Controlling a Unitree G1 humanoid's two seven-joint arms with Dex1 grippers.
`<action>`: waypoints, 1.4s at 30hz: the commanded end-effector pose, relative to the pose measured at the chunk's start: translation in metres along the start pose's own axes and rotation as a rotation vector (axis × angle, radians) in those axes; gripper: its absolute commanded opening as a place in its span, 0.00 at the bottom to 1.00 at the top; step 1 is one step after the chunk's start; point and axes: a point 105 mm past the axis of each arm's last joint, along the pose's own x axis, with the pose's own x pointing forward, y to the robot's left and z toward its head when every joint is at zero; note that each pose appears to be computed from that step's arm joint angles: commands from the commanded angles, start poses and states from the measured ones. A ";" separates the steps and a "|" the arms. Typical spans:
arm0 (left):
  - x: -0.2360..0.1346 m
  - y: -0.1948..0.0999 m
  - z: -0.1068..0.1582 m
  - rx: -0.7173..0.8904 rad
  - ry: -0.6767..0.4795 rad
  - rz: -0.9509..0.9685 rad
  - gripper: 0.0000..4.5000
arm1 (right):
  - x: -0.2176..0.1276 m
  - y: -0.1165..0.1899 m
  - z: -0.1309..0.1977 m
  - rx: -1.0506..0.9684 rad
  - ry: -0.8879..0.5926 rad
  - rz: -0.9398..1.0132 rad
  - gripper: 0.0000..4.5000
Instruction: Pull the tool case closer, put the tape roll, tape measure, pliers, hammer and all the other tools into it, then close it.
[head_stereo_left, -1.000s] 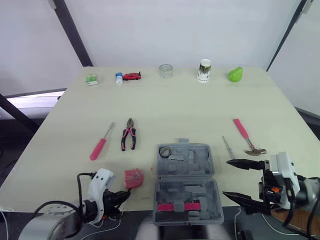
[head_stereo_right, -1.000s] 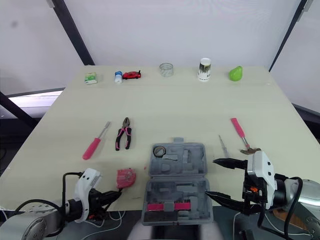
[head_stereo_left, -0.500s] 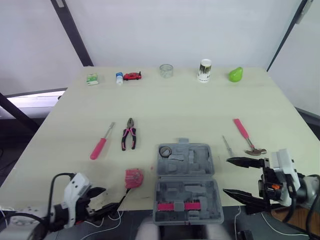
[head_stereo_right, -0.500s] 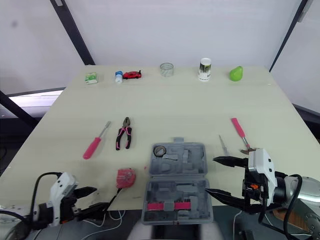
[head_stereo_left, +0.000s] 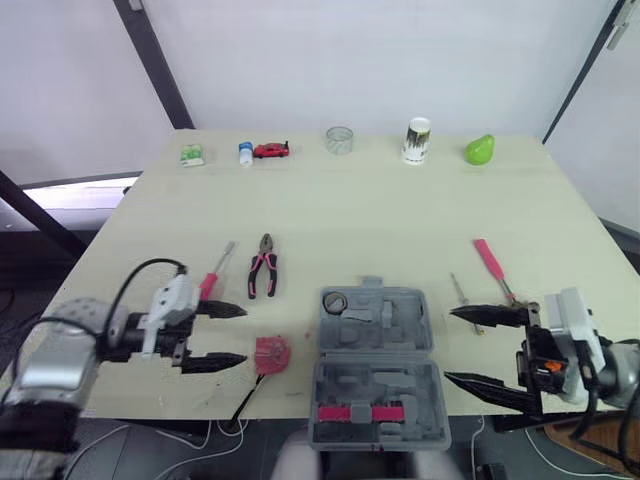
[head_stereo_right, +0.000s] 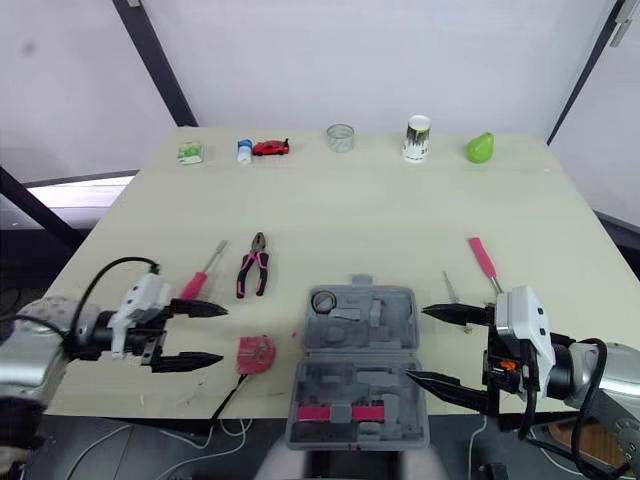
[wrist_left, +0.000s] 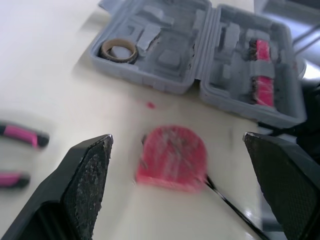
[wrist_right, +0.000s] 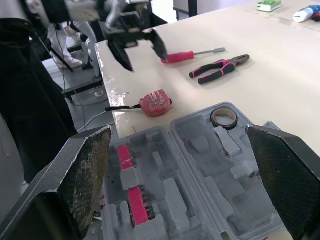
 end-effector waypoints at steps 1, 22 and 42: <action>0.011 0.001 0.000 0.069 0.054 -0.058 0.99 | 0.001 0.006 0.007 -0.037 -0.001 0.011 1.00; 0.048 0.004 -0.013 0.221 0.167 -0.095 0.99 | -0.017 0.008 0.017 -0.096 0.062 0.047 1.00; 0.042 0.003 -0.032 0.285 0.264 -0.050 0.99 | -0.004 0.002 0.031 -0.154 0.014 0.107 1.00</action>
